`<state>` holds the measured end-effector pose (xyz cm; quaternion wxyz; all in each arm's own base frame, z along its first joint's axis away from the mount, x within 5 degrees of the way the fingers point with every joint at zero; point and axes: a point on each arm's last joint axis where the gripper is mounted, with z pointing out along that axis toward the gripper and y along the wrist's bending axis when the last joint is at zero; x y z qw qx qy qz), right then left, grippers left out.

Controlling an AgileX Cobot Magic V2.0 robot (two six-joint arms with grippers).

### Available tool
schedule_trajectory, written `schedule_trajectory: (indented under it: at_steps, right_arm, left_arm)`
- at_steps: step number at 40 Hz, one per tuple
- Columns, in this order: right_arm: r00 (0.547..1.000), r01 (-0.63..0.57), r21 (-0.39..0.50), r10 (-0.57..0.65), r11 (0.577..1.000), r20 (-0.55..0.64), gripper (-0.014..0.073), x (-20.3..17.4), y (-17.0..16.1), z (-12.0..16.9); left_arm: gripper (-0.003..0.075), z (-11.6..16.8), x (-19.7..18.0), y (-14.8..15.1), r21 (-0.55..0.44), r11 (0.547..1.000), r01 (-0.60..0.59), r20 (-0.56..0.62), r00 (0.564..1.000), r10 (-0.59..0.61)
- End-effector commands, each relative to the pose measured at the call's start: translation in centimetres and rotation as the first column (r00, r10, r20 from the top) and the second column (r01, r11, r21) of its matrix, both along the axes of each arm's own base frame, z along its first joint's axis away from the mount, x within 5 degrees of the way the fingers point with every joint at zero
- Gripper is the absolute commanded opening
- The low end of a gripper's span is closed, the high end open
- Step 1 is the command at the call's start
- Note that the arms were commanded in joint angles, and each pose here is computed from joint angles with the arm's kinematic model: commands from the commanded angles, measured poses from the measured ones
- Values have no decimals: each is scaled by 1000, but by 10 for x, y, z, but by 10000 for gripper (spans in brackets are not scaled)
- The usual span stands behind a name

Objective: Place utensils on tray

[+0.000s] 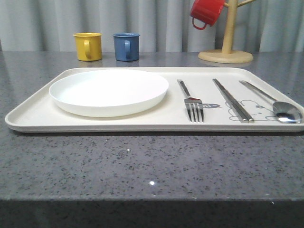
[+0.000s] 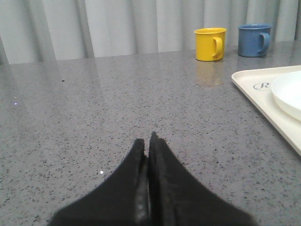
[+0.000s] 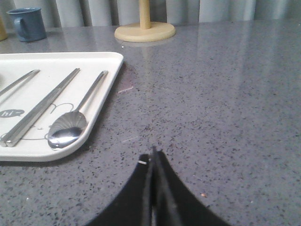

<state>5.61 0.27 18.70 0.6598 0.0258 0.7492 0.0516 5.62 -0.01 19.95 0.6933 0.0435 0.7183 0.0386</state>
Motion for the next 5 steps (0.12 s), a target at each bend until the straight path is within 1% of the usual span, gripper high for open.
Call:
schedule_trajectory:
  at_steps: [1, 5]
  right_arm:
    - [996, 11, -4, -10, 1000, 93, -121, -1, -1, 8]
    - [996, 11, -4, -10, 1000, 93, -121, -1, -1, 8]
  left_arm:
    - [-18, 9, -1, 0, -20, 1000, 3, 101, 995, -1]
    - [-18, 9, -1, 0, -20, 1000, 3, 101, 995, -1]
